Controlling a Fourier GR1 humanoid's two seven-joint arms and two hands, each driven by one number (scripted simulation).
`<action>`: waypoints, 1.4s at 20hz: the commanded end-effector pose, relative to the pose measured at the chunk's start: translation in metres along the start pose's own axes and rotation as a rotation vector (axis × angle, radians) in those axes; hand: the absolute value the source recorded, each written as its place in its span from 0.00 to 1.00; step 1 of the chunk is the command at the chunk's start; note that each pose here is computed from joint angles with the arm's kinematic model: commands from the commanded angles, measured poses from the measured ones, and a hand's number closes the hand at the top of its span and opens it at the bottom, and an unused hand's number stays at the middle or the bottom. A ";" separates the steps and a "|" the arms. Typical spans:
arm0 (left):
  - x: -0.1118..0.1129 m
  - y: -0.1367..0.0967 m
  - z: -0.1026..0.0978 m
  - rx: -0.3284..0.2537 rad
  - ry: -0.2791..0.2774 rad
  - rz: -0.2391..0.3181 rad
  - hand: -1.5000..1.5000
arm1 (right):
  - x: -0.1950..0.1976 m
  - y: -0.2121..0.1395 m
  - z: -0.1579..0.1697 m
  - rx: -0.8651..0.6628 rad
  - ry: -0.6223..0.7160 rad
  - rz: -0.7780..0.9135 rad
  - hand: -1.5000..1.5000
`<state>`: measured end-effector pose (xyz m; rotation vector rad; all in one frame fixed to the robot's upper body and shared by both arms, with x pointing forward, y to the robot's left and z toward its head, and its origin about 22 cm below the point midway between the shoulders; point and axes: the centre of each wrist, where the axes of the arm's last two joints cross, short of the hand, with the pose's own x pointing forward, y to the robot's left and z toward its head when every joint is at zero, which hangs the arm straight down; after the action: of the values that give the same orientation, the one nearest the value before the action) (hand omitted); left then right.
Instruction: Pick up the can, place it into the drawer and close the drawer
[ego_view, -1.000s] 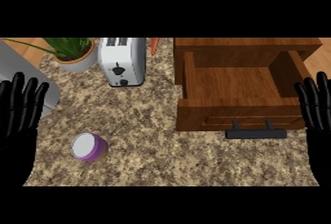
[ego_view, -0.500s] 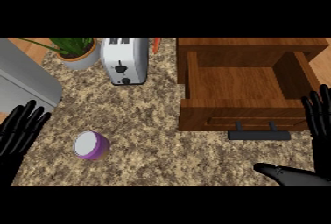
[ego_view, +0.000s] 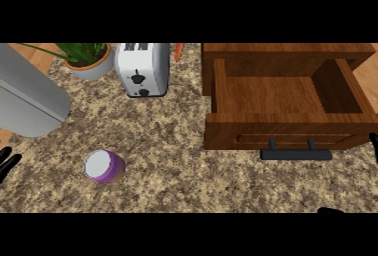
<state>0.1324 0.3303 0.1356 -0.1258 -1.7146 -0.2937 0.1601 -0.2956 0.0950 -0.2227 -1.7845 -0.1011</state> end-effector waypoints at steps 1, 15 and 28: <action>0.013 0.010 0.004 0.001 0.009 -0.008 0.00 | -0.012 -0.018 0.024 0.005 0.013 -0.015 0.00; 0.014 0.038 0.011 0.045 0.090 0.250 0.00 | -0.012 -0.061 0.029 0.021 0.015 -0.004 0.00; -0.023 -0.004 -0.045 0.066 0.150 0.315 0.00 | 0.011 -0.082 0.036 0.025 0.003 -0.007 0.00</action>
<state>0.1626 0.3362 0.1179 -0.3214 -1.5306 -0.0187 0.1078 -0.3630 0.0948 -0.2004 -1.7816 -0.0931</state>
